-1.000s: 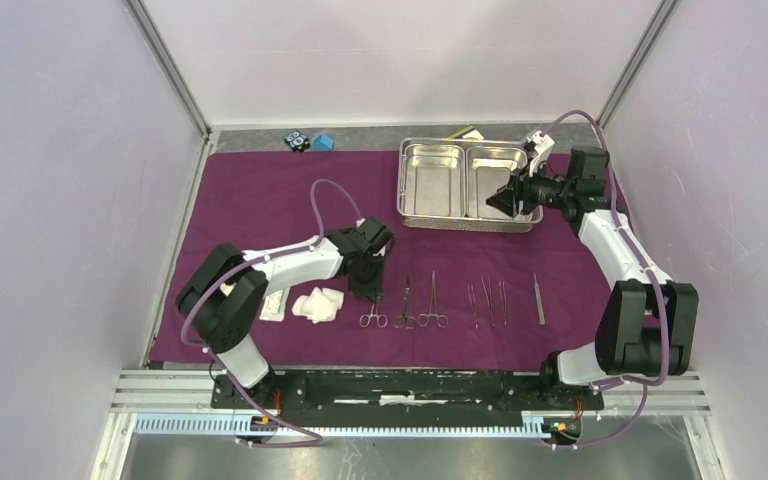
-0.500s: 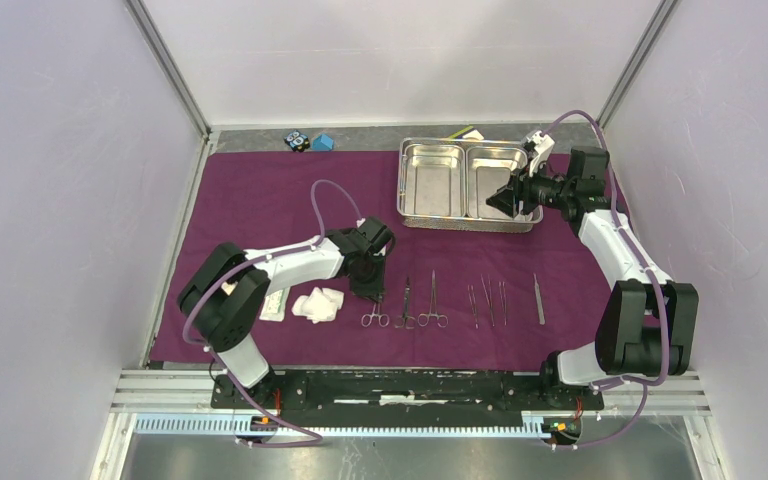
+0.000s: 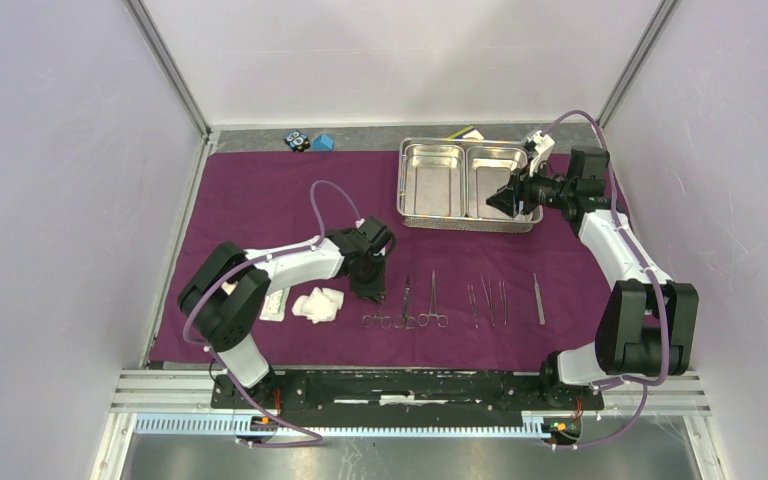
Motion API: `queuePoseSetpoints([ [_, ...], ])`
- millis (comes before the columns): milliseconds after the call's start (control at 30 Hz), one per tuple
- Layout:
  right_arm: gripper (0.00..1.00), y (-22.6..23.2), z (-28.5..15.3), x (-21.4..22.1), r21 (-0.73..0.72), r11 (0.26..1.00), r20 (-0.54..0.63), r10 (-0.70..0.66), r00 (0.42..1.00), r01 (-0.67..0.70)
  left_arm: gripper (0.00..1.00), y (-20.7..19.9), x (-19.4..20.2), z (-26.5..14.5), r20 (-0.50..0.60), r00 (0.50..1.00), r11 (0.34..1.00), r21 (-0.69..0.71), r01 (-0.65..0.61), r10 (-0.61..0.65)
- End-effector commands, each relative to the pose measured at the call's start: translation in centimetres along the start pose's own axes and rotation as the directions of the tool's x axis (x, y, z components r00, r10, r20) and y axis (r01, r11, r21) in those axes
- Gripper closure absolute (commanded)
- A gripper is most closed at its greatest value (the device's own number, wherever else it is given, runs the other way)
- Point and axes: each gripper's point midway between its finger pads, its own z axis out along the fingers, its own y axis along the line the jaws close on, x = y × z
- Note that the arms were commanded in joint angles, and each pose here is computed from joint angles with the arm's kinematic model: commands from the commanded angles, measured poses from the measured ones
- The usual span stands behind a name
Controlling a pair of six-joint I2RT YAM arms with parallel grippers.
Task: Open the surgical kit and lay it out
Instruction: Place the medical item in the surgical kit.
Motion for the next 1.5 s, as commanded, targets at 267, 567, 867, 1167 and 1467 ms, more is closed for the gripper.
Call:
queuePoseSetpoints([
  [267, 0.48, 0.0, -0.2, -0.9, -0.009, 1.000, 0.028, -0.022, 0.999, 0.022, 0.71, -0.3, -0.1, -0.1, 0.015, 0.999, 0.999, 0.022, 0.043, -0.044],
  [567, 0.47, -0.3, -0.3, -1.1, 0.006, 0.999, 0.024, -0.042, 0.999, 0.042, 0.69, 0.1, -0.8, -0.6, 0.032, 0.997, 0.997, 0.022, 0.075, -0.075],
  [867, 0.47, -0.6, -0.6, -1.0, 0.029, 0.997, 0.011, -0.066, 0.998, 0.066, 0.67, 0.0, -1.4, -1.1, 0.044, 0.994, 0.994, 0.034, 0.100, -0.101],
  [1167, 0.46, -0.5, -0.7, -0.9, 0.021, 0.995, 0.006, -0.098, 0.995, 0.098, 0.60, -0.4, -3.2, -2.4, 0.078, 0.989, 0.990, 0.075, 0.123, -0.129],
  [1467, 0.38, -1.3, -1.9, -1.9, 0.113, 0.977, -0.002, -0.184, 0.983, 0.183, 0.40, -1.2, -8.0, -6.8, 0.228, 0.972, 0.989, 0.147, 0.027, -0.060],
])
